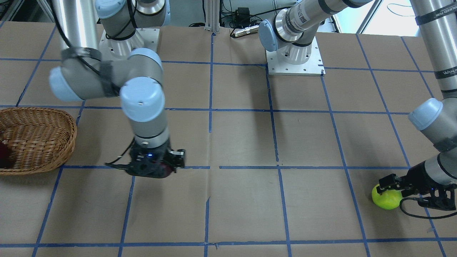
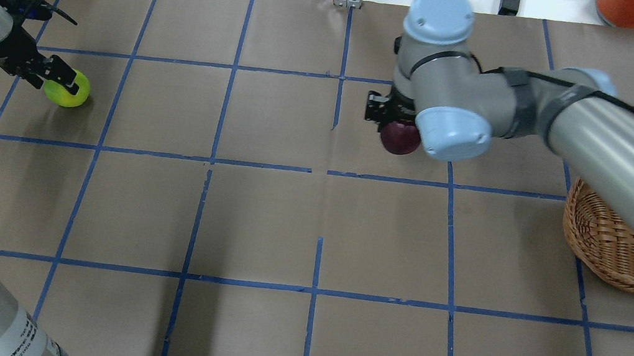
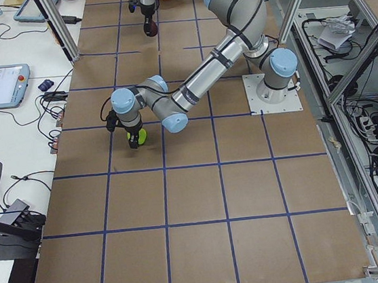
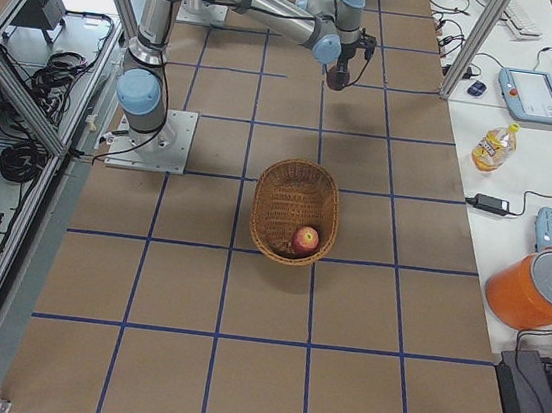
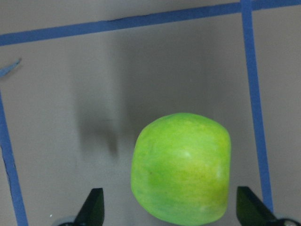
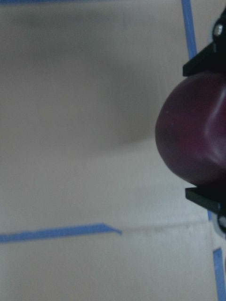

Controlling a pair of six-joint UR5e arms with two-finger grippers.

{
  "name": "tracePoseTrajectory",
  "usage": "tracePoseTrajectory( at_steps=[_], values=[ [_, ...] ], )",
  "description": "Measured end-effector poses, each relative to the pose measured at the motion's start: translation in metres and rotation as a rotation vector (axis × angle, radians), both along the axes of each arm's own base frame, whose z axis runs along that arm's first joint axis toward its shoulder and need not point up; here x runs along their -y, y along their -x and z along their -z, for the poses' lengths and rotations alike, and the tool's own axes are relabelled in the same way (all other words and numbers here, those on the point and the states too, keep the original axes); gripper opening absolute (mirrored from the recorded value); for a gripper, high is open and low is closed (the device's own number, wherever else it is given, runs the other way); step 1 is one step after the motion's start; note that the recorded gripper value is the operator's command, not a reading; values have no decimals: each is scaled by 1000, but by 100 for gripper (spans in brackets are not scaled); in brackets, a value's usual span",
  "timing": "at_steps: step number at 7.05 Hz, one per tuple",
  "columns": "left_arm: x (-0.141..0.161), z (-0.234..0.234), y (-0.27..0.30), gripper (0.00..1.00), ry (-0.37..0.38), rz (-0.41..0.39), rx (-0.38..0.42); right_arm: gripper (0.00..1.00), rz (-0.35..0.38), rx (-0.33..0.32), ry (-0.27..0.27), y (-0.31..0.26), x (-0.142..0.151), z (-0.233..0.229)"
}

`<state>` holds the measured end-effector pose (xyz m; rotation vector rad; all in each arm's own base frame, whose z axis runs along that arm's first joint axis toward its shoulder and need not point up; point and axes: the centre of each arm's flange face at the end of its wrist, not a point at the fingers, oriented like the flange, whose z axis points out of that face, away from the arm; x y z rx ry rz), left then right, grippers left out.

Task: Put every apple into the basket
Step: 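Place the purple apple in the basket while the left carries the green apple to center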

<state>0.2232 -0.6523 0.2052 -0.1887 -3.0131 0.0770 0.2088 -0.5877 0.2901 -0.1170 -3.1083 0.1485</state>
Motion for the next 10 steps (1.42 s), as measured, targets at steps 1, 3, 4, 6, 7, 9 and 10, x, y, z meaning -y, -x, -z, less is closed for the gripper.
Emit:
tracePoseTrajectory(
  at_steps=[1,3,4,6,7,9,10],
  values=[
    [1,3,1,30,7,1,-18,54,-57,-20,-24,80,2,-23],
    [4,-4,5,15,13,13,-18,59,-218,-43,-41,239,-17,-34],
    [8,-20,19,13,10,14,-19,62,-263,-42,-16,310,-37,-29],
    [12,-65,105,13,-39,-3,-46,77,-275,-39,65,409,-74,4],
    [8,-83,177,13,-65,-28,-65,100,-264,-47,98,439,-84,29],
    [-10,-92,336,15,-87,-138,-78,100,-253,-20,131,460,-92,57],
    [-22,-87,411,17,-63,-199,-81,100,-251,-4,127,460,-95,56]
  ],
)
